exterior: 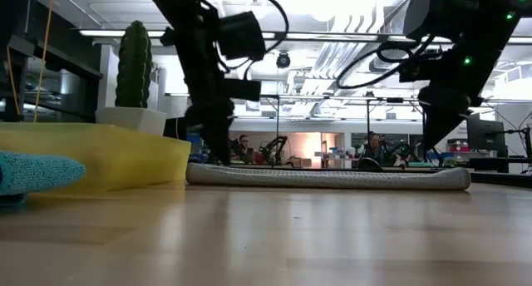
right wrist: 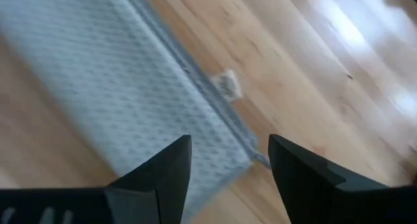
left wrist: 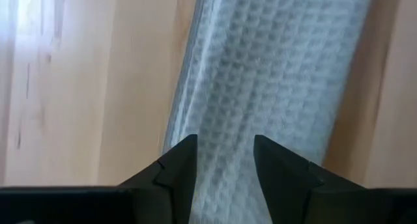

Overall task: Fold microfiber towels
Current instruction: Fold the gray microfiber towel

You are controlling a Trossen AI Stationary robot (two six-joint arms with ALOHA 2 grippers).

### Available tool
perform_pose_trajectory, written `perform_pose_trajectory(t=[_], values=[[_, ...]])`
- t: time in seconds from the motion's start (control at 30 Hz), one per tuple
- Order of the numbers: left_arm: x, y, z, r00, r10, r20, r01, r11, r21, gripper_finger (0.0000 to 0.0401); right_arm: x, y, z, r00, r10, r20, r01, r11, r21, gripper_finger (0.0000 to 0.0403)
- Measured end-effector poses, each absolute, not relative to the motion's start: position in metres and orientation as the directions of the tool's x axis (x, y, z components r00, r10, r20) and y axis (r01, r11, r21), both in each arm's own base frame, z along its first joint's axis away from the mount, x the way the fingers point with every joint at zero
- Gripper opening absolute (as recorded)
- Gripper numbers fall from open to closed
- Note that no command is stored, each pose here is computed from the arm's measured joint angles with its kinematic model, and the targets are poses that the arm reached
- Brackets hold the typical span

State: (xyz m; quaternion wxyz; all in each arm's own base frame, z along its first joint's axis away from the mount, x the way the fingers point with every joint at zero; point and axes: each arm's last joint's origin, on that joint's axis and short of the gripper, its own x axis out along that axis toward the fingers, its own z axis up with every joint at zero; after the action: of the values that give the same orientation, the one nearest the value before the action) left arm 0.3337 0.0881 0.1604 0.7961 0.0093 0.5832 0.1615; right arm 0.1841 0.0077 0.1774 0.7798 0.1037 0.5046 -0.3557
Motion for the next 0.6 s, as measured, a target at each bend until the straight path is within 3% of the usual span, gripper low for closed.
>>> perform_pose_trajectory(t=[0.33,0.6], values=[[0.339,0.084,0.136,0.199,0.254,-0.946,-0.271,0.942,0.196,0.0096,0.205,0.021,0.184,0.457,-0.328,-0.826,0.538,0.842,-0.037,0.0197],[0.341,0.08,0.135,0.206,0.28,-0.938,-0.266,0.938,0.222,0.0088,0.21,0.024,0.178,0.531,-0.285,-0.798,0.51,0.86,0.032,0.0197]])
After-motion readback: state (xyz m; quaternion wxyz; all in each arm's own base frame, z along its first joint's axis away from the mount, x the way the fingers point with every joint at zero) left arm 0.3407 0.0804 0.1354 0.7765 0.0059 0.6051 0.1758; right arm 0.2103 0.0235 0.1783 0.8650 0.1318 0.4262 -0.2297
